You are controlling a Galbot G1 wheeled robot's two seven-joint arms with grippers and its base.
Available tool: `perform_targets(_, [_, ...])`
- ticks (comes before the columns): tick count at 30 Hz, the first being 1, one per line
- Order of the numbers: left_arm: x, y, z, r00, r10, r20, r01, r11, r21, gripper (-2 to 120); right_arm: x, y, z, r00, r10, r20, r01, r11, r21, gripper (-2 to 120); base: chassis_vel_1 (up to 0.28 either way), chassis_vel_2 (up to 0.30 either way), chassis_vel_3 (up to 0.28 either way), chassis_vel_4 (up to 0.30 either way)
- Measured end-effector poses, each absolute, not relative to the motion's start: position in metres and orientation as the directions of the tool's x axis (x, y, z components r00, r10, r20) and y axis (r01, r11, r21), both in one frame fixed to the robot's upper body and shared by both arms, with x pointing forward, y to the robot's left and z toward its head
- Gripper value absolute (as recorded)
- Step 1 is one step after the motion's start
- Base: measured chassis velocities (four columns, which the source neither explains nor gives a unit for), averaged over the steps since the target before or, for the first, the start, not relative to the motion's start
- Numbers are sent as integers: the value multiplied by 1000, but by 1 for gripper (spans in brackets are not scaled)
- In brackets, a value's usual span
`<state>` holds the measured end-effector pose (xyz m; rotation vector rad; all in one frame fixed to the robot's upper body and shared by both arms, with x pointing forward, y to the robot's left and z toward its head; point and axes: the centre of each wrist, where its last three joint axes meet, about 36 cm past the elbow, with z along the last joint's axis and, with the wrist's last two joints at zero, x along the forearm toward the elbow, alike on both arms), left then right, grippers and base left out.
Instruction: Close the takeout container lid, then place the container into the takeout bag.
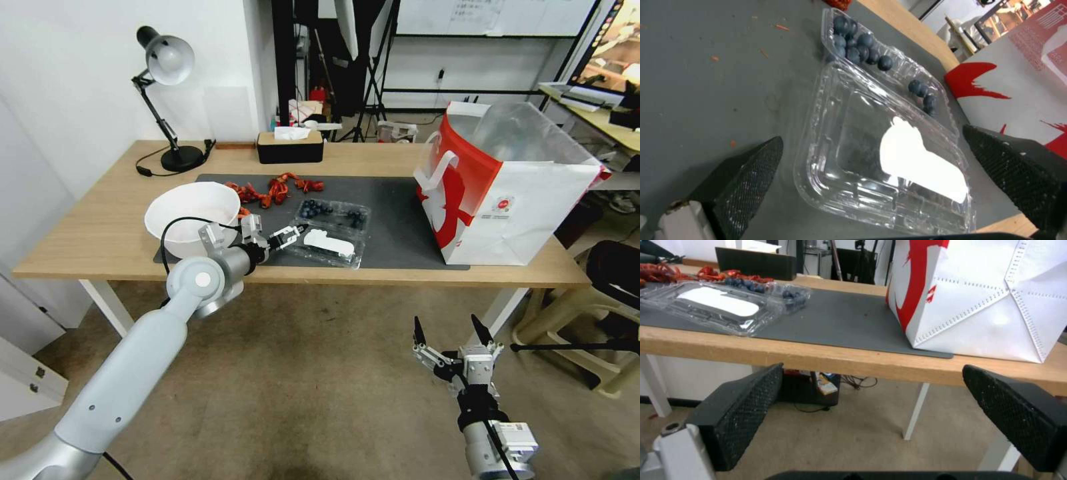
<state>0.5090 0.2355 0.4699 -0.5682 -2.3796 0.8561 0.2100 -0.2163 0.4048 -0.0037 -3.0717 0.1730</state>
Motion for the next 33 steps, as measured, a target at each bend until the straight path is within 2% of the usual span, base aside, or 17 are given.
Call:
perform_targets(19, [489,212,482,-725,593,349,252,701,-668,100,210,-218,404,-998,16,59,9,993,-115,100,0,0,0,0])
perform_targets(33, [480,205,482,-718,602,350,263,700,-664,100,210,-220,403,-998,20,53,14,993,-115,100,0,0,0,0])
